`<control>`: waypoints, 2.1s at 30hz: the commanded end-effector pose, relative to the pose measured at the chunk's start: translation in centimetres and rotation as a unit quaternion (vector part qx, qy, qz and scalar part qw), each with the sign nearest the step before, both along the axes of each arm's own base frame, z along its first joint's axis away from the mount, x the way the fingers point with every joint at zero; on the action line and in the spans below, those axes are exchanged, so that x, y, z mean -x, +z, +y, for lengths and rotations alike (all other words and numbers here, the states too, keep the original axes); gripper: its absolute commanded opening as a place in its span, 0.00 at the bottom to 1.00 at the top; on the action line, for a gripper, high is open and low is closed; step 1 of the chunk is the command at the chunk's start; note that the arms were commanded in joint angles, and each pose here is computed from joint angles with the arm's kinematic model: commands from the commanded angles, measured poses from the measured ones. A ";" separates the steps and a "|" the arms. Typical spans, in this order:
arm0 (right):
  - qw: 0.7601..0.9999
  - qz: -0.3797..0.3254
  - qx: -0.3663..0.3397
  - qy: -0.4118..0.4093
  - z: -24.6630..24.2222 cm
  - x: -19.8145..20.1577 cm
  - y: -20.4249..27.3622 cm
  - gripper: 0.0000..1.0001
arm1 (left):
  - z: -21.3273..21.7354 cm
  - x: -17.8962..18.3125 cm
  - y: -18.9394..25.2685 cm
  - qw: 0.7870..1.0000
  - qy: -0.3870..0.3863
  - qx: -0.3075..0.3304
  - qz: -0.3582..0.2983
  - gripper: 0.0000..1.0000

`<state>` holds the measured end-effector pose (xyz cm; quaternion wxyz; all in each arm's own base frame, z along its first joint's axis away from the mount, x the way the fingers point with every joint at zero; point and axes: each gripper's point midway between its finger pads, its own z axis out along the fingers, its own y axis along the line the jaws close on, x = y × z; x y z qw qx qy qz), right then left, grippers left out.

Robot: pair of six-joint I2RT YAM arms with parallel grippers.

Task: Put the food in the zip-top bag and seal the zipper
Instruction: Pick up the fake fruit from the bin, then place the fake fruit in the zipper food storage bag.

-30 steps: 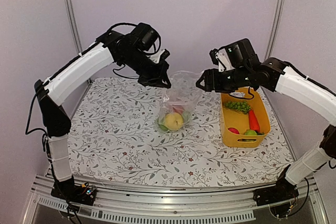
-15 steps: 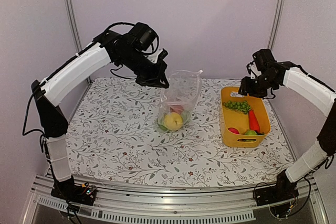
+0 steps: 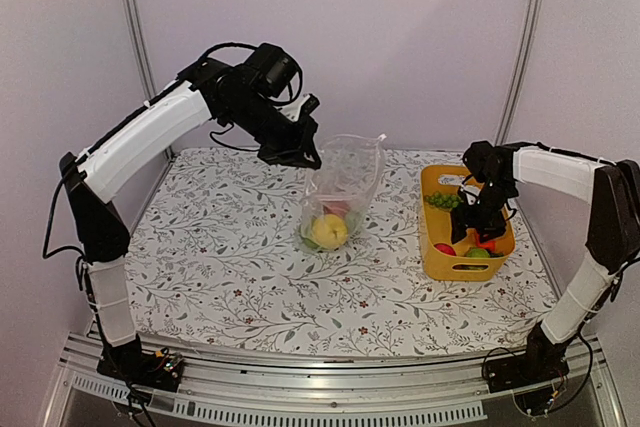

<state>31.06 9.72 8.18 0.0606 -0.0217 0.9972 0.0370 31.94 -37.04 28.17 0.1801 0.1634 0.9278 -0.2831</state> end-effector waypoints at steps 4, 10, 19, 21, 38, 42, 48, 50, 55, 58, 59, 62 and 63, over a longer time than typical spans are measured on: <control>0.997 0.061 0.049 -0.024 -1.9 2.4 -2.0 0.77 | 0.5 0.1 1.2 1.000 -0.004 0.005 -0.013 0.00; 0.994 0.077 0.072 -0.041 -2.9 3.7 -3.2 0.79 | 0.6 0.0 1.2 1.000 -0.005 0.003 -0.017 0.00; 0.985 0.159 0.051 -0.049 -2.6 8.3 -7.8 0.76 | 0.9 0.2 1.3 1.000 -0.007 0.001 -0.020 0.00; 0.986 0.150 0.054 -0.052 -2.6 7.9 -7.6 0.70 | 0.9 0.2 1.3 1.000 -0.008 0.002 -0.021 0.00; 0.995 -0.084 -0.035 -0.052 1.0 -2.2 9.5 0.45 | 0.2 0.1 1.1 1.000 -0.010 0.014 -0.013 0.00; 0.985 -0.147 -0.084 -0.018 4.1 -3.8 15.0 0.45 | -0.1 -0.2 1.2 1.000 -0.010 0.018 -0.013 0.00; 0.979 -0.168 -0.118 -0.004 6.6 -4.4 18.7 0.45 | -0.5 -0.4 1.2 1.000 -0.009 0.024 -0.008 0.00; 0.979 -0.168 -0.115 -0.007 6.6 -4.5 18.5 0.45 | -0.6 -0.4 1.1 1.000 -0.010 0.025 -0.006 0.00; 0.978 -0.159 -0.139 0.008 7.6 -4.3 17.5 0.45 | -0.7 -0.4 1.2 1.000 -0.008 0.028 -0.005 0.00; 0.953 -0.195 -0.224 0.057 10.7 -4.2 20.7 0.44 | -0.7 -0.4 1.0 1.000 -0.009 0.027 -0.002 0.00; 0.939 -0.211 -0.261 0.077 12.0 -4.1 22.3 0.44 | -0.8 -0.4 1.0 1.000 -0.008 0.028 -0.001 0.00; 0.909 -0.244 -0.320 0.111 14.5 -3.4 25.4 0.43 | -0.9 -0.5 1.0 1.000 -0.009 0.029 -0.002 0.00; 0.900 -0.250 -0.334 0.123 15.4 -3.0 26.2 0.43 | -0.9 -0.5 1.0 1.000 -0.009 0.029 -0.002 0.00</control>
